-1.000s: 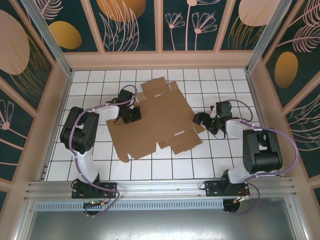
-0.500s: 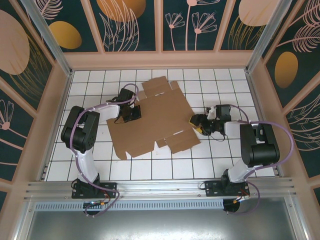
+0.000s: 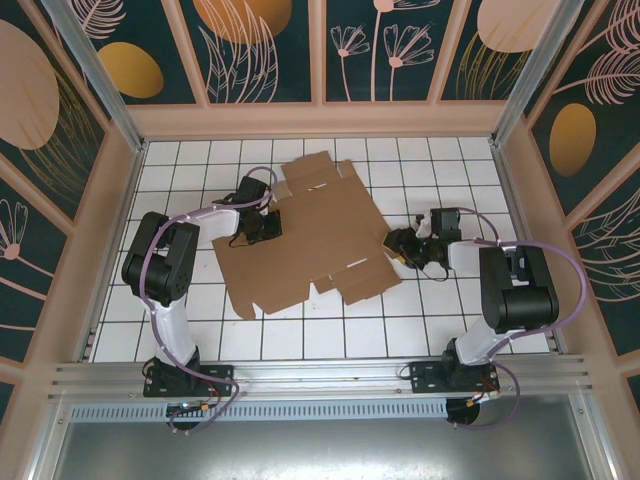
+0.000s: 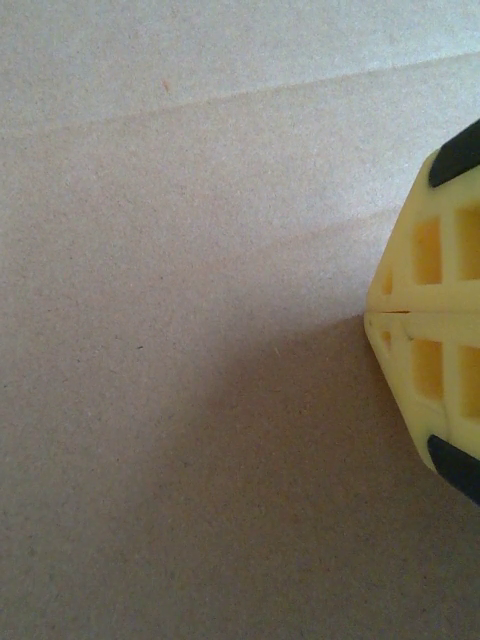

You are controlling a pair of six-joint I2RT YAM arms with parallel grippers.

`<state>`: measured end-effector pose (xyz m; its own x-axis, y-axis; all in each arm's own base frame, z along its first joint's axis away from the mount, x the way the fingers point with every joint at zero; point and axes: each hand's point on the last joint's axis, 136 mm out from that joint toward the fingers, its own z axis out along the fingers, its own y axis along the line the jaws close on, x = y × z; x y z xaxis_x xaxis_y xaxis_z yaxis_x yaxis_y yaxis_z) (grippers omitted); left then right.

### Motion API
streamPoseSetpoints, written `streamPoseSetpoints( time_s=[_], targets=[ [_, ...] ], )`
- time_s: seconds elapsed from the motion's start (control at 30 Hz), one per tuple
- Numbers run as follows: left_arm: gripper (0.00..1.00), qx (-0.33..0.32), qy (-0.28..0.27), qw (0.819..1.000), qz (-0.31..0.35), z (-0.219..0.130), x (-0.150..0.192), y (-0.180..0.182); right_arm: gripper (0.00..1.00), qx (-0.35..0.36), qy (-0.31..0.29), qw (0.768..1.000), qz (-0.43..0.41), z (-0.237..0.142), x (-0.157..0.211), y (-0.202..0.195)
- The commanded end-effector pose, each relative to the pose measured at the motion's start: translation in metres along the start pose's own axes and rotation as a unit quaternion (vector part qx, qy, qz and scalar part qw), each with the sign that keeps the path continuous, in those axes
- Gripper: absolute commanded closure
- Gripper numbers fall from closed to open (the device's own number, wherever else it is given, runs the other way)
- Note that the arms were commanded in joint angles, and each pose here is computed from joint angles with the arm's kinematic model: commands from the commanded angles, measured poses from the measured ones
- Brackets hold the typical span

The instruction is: Fold the paper box

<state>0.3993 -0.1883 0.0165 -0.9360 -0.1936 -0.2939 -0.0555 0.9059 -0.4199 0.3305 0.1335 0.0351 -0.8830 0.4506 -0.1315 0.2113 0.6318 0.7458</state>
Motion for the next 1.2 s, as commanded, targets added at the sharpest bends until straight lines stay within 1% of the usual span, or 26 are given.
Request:
streamPoseSetpoints(
  time_s=[0.0, 0.1, 0.27, 0.37, 0.43, 0.5, 0.6, 0.67, 0.77, 0.9, 0.93, 0.97, 1.0, 1.03, 1.17],
  targets=[
    [1.0, -0.041, 0.019, 0.999, -0.012, 0.005, 0.013, 0.023, 0.52, -0.019, -0.032, 0.999, 0.034, -0.008, -0.009, 0.007],
    [1.0, -0.04, 0.021, 0.999, -0.012, 0.006, 0.014, 0.023, 0.61, -0.033, -0.034, 0.998, 0.05, -0.009, -0.009, 0.012],
    [1.0, -0.039, 0.02, 0.999, -0.015, 0.005, 0.014, 0.023, 0.79, -0.023, -0.043, 0.997, 0.063, -0.011, -0.009, 0.007],
    [1.0, -0.035, 0.02, 0.999, -0.017, 0.004, 0.014, 0.021, 0.86, -0.021, -0.047, 0.997, 0.056, -0.013, -0.009, 0.007],
    [1.0, -0.02, 0.017, 0.999, -0.023, 0.0, 0.011, 0.014, 0.91, -0.019, -0.045, 0.998, 0.031, -0.013, -0.01, 0.01],
    [1.0, -0.006, 0.006, 1.0, -0.027, -0.01, 0.003, 0.004, 0.93, 0.003, -0.047, 0.999, -0.011, -0.014, -0.011, 0.013],
    [1.0, 0.023, -0.014, 0.999, -0.035, -0.03, -0.013, -0.017, 0.93, 0.044, -0.075, 0.993, -0.085, -0.018, -0.018, 0.022],
    [0.92, 0.054, -0.022, 0.997, -0.045, -0.044, -0.024, -0.035, 0.93, 0.056, -0.094, 0.986, -0.127, -0.02, -0.02, 0.033],
    [0.73, 0.118, -0.022, 0.991, -0.063, -0.065, -0.04, -0.071, 0.93, 0.092, -0.126, 0.966, -0.206, -0.022, -0.024, 0.055],
    [0.45, 0.185, -0.026, 0.978, -0.091, -0.095, -0.068, -0.115, 0.93, 0.128, -0.163, 0.923, -0.326, -0.022, -0.024, 0.085],
    [0.33, 0.199, -0.029, 0.975, -0.094, -0.104, -0.075, -0.126, 0.93, 0.132, -0.171, 0.911, -0.351, -0.023, -0.023, 0.092],
    [0.24, 0.204, -0.031, 0.973, -0.098, -0.108, -0.082, -0.132, 0.93, 0.137, -0.181, 0.902, -0.368, -0.025, -0.024, 0.097],
    [0.2, 0.212, -0.03, 0.972, -0.101, -0.111, -0.088, -0.14, 0.93, 0.14, -0.191, 0.893, -0.382, -0.027, -0.025, 0.103],
    [0.17, 0.219, -0.024, 0.97, -0.102, -0.112, -0.093, -0.146, 0.93, 0.141, -0.2, 0.886, -0.395, -0.029, -0.025, 0.108],
    [0.15, 0.196, -0.003, 0.974, -0.112, -0.098, -0.107, -0.154, 0.93, 0.141, -0.23, 0.854, -0.445, -0.037, -0.02, 0.132]
  ],
)
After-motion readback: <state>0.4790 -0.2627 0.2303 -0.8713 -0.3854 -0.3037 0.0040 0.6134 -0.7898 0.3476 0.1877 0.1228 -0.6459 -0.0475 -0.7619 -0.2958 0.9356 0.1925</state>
